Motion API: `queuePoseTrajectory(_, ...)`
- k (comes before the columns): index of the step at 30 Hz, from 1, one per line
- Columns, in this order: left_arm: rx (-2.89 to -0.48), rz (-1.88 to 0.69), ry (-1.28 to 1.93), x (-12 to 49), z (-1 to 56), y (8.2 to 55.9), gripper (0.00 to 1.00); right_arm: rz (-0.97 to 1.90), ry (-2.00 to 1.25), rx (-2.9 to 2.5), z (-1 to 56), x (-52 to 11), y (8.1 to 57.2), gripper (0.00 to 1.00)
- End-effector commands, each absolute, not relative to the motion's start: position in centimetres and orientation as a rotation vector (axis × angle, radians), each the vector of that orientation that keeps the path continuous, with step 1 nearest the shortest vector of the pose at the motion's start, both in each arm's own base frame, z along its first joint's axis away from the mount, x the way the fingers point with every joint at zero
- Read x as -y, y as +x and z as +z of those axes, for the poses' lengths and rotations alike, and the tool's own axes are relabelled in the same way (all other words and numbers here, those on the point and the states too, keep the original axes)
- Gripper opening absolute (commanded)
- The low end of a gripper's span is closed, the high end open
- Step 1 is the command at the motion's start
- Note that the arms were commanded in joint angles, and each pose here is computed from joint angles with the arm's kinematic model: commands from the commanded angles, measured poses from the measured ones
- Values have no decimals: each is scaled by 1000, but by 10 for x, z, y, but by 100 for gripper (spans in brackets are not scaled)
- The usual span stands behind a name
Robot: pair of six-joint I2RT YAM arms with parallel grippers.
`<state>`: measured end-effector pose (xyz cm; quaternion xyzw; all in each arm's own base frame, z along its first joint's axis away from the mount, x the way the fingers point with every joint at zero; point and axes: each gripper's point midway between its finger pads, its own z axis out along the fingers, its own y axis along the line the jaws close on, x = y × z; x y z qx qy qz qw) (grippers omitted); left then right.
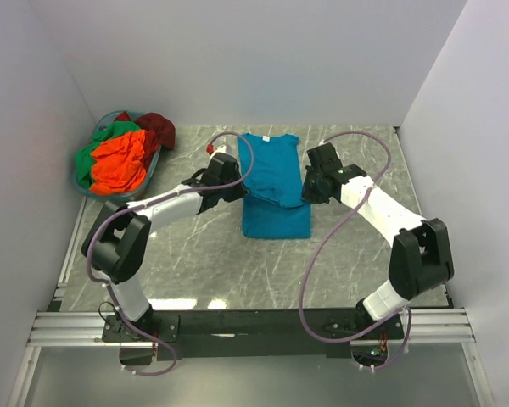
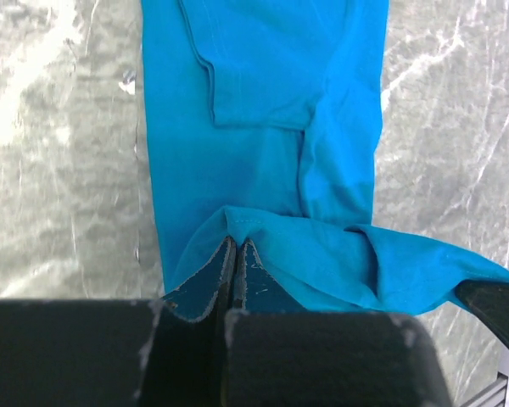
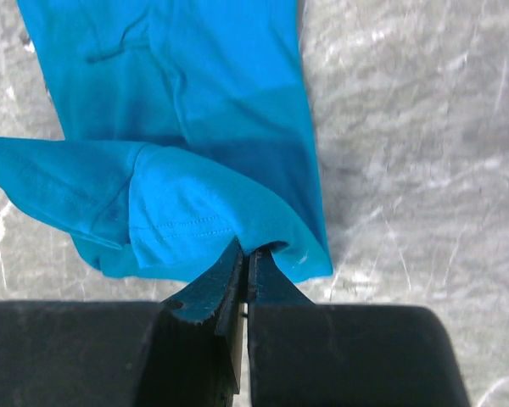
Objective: Fold and stack the t-shirts
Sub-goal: Fold the tshirt
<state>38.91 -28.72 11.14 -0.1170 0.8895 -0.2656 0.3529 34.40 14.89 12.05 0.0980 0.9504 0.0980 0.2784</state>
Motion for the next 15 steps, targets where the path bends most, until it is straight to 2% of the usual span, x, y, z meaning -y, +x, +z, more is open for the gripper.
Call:
queuePoseTrajectory(1, -2233, -731, -256, 296, 132, 411, 0, 283, 250, -2485, 136, -150, 371, 0)
queuePoseTrajectory(15, -2231, -646, -333, 291, 112, 448, 0, 253, 259, -2495, 115, -150, 416, 0)
